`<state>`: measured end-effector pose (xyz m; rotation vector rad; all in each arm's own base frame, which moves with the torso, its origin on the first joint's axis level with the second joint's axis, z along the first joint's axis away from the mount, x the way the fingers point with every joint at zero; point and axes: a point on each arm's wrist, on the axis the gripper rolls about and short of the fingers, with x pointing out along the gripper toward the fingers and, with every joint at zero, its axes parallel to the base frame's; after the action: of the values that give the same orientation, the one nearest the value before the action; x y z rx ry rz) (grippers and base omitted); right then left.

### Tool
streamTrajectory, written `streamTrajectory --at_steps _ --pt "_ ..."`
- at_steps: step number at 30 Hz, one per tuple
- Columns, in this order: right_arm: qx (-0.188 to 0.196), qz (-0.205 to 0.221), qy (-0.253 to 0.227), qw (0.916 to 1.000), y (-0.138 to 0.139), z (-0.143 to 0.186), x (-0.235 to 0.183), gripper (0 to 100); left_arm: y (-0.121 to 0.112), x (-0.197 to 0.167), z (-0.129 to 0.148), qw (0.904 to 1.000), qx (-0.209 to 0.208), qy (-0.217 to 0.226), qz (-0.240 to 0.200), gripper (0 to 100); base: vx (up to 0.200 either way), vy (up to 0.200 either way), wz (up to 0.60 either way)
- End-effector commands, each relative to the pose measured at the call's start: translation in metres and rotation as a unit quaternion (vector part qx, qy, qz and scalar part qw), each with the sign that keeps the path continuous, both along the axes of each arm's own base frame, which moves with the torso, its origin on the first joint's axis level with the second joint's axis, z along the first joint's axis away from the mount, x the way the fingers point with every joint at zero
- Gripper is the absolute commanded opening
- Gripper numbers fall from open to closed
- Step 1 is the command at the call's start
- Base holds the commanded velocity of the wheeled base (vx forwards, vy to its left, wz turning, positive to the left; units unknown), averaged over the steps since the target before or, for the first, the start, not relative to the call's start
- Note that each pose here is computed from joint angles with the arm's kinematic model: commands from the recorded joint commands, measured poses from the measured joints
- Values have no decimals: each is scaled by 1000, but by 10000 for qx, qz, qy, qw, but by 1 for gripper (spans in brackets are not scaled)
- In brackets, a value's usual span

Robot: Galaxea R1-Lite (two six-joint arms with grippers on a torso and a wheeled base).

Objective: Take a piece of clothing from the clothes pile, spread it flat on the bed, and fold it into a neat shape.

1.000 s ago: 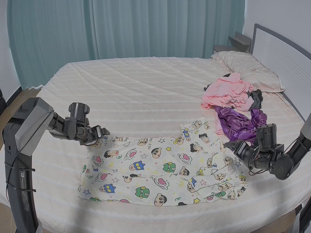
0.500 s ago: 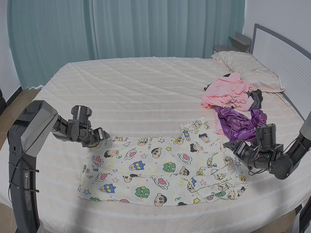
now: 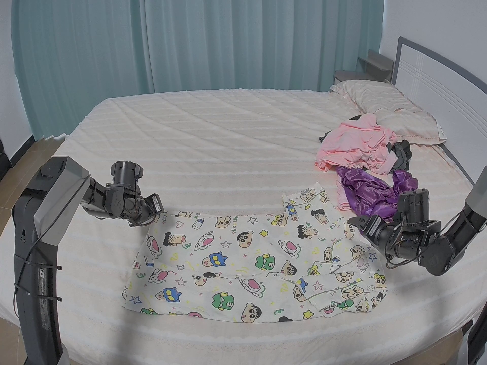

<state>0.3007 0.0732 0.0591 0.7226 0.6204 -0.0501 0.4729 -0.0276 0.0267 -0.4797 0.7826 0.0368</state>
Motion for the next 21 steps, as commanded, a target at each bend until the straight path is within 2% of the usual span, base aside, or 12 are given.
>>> streamTrajectory --at_steps 1,5,10,16,17,21 --pt "-191 -21 -158 9997 -7 1 24 100 1 3 6 9999 6 -111 41 0 0 0 0" --pt "-445 14 -183 9988 -13 -2 50 100 2 7 10 9993 164 -217 266 0 0 0 0" --pt "-428 110 -90 9990 -9 -2 77 100 2 7 12 9985 141 -237 482 0 0 0 0" --pt "-439 524 -65 9976 -8 -8 100 100 3 6 11 9984 110 -202 520 0 0 0 0" --pt "-584 745 -66 9955 -8 -14 107 100 2 6 10 9985 111 -187 512 0 0 0 0" --pt "-861 971 0 9915 -10 -23 124 100 1 6 9 9986 108 -164 491 0 0 0 0"
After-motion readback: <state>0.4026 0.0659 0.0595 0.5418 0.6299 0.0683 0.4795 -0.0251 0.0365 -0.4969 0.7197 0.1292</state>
